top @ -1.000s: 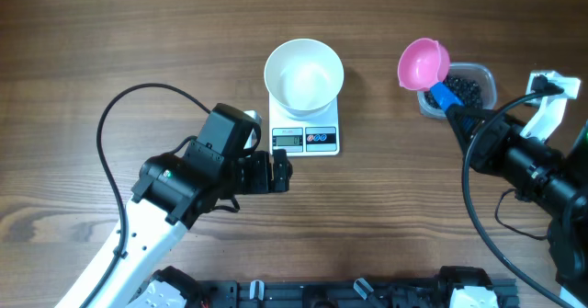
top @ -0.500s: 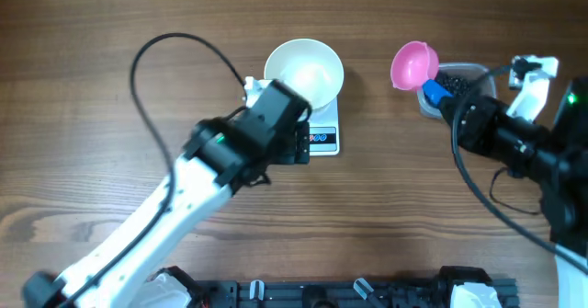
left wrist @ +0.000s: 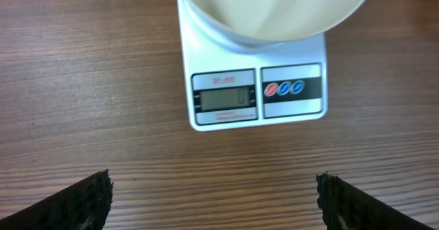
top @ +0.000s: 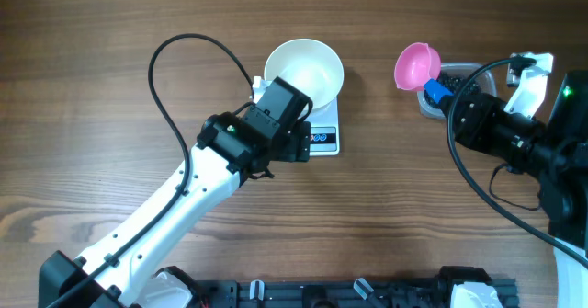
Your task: Scoop item into bowl and weigh 150g on scale
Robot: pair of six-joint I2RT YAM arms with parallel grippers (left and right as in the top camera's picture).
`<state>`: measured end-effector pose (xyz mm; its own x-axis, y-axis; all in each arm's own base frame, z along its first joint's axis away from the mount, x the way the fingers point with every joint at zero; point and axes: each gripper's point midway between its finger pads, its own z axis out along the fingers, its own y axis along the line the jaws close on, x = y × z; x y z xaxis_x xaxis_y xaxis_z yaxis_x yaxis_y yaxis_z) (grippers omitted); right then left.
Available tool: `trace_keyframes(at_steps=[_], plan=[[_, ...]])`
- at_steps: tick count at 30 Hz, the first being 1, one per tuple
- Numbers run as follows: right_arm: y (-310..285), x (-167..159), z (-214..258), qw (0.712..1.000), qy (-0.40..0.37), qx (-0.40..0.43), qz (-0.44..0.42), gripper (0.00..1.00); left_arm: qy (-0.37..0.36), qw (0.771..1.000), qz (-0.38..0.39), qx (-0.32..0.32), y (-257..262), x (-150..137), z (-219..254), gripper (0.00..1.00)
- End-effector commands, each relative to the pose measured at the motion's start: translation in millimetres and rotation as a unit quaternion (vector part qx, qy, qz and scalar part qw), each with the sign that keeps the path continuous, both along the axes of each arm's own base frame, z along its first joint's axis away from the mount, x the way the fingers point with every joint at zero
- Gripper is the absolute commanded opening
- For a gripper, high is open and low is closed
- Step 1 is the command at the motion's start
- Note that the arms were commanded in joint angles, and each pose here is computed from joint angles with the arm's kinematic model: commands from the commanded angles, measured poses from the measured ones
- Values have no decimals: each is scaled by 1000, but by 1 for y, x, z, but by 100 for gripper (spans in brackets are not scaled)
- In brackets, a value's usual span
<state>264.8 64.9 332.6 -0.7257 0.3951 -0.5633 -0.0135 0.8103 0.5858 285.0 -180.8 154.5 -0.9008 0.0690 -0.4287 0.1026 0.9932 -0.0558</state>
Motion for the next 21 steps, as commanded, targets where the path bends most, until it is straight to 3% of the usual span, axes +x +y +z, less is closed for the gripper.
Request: trace_keyframes(at_steps=[1,4,21], plan=[[-2,-1,8,1000,-20,-12,2,4,11,1000,2,12,15,4,-12,100],[-2,1,10,1000,-26,-12,2,5,19,998,-55,1,3,0,-13,100],[-11,9,10,998,-43,-48,-7,4,26,997,-69,11,5,-5,-30,100]])
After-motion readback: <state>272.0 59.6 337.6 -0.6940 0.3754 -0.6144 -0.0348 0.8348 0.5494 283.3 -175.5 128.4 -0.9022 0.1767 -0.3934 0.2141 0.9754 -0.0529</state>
